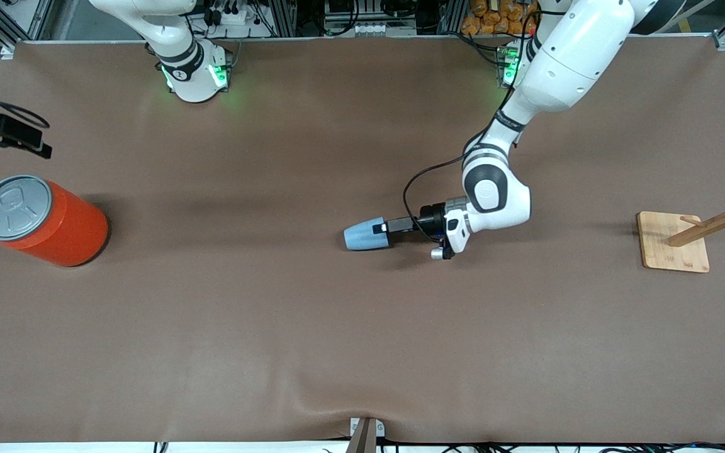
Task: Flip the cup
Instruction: 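Grasp the blue cup's base with the left gripper while the right retracts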
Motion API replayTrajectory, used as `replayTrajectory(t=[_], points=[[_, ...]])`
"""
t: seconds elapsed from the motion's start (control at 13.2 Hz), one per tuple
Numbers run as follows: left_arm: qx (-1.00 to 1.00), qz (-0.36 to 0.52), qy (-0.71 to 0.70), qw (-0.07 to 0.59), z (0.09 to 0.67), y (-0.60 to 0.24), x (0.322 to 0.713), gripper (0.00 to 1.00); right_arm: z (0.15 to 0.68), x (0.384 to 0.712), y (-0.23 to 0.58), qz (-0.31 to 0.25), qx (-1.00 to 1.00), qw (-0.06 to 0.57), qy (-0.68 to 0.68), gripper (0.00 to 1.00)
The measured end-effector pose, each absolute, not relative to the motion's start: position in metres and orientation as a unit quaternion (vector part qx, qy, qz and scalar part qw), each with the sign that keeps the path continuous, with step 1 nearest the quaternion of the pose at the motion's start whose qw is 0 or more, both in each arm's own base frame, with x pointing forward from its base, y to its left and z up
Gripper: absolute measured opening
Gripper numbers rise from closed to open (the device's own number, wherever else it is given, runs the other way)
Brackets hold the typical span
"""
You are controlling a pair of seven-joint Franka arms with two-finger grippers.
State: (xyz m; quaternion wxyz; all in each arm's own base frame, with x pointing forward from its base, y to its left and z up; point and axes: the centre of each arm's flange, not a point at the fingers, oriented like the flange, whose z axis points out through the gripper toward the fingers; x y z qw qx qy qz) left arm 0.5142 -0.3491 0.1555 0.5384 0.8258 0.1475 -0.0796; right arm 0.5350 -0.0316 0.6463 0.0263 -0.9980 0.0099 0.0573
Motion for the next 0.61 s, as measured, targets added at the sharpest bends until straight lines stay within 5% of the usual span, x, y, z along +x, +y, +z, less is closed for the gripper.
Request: replayTrajectory(t=[0.3, 0.61], points=[[0.829, -0.072, 0.142, 0.536, 0.151, -0.357, 0.517, 1.0, 0.654, 0.532, -0.019, 0.049, -0.999, 0.011, 0.003, 1.0], [0.834, -0.054, 0.121, 0.535, 0.144, -0.351, 0.52, 0.51, 0.656, 0.535, -0.022, 0.034, -0.999, 0.01, 0.008, 1.0]])
